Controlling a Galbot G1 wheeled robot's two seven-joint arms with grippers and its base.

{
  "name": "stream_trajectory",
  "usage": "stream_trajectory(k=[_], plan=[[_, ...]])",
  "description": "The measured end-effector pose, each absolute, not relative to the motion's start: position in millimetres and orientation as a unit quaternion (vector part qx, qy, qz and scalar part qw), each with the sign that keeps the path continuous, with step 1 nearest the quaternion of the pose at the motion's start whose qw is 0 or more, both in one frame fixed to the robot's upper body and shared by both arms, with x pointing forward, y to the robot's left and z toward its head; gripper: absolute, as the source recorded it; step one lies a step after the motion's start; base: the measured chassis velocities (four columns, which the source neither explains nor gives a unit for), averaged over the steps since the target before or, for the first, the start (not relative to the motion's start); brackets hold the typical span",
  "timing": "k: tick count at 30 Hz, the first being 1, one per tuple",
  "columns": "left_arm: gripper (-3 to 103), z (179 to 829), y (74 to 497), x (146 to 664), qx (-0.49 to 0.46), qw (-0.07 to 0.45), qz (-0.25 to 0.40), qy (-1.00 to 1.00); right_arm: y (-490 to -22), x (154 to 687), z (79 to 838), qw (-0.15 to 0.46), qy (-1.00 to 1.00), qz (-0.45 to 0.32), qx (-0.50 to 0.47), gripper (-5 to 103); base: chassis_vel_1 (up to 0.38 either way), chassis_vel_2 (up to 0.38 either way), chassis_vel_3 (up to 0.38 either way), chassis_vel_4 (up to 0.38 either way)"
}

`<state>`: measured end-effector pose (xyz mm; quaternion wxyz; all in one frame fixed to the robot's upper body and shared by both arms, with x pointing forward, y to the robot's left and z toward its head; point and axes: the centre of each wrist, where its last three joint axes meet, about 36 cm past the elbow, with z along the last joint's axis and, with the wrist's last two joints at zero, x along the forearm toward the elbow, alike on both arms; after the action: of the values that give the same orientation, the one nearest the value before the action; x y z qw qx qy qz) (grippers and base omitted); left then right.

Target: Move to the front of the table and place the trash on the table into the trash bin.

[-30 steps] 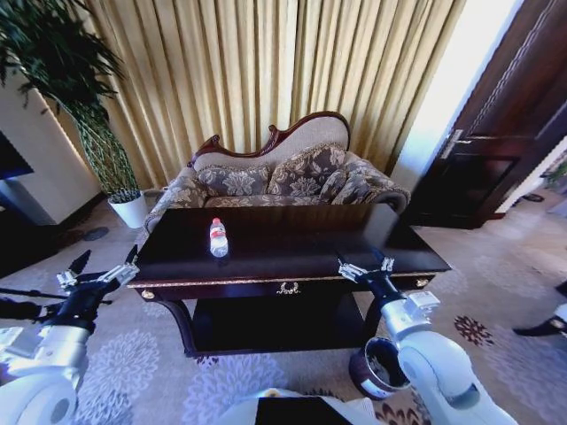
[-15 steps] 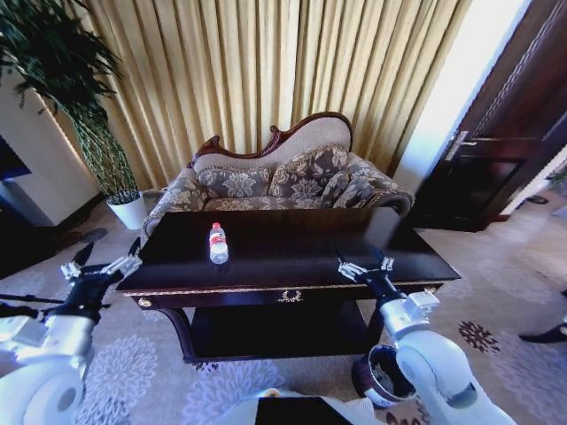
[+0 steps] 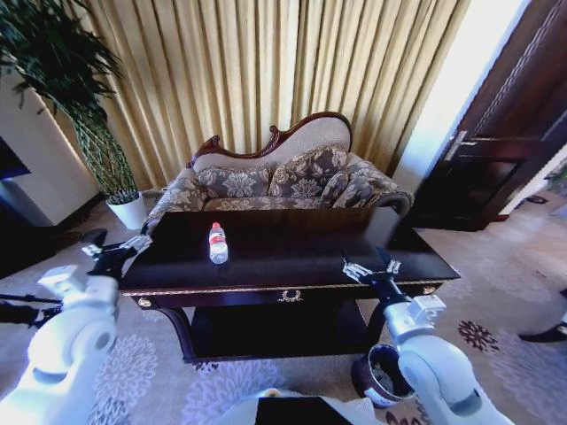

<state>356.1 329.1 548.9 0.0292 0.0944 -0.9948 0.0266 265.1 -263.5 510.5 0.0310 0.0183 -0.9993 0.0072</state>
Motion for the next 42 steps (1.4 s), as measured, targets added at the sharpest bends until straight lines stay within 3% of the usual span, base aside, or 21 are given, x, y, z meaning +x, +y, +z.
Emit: stream_trajectory(k=[17, 22, 26, 42], plan=[[100, 553.7, 253.7, 423.7, 0.04, 0.08, -0.004, -0.996, -272.8, 271.3, 506.3, 0.041, -0.999, 0.012, -0.002, 100, 0.0, 0.0, 0.0, 0.0], [100, 541.0, 202.4, 425.1, 0.024, 0.124, -0.009, -0.992, -274.6, 279.8, 501.7, 0.042, -0.999, 0.008, -0.003, 100, 0.0, 0.0, 0.0, 0.0], [100, 538.6, 184.7, 420.2, 0.031, 0.163, 0.005, -0.986, -276.8, 282.1, 500.8, 0.044, -0.999, 0.01, -0.002, 100, 0.0, 0.0, 0.0, 0.0], [100, 523.1, 181.5, 422.9, 0.079, 0.223, 0.023, -0.971, -277.6, 289.2, 499.5, 0.04, -0.999, 0.004, -0.005, 100, 0.0, 0.0, 0.0, 0.0]])
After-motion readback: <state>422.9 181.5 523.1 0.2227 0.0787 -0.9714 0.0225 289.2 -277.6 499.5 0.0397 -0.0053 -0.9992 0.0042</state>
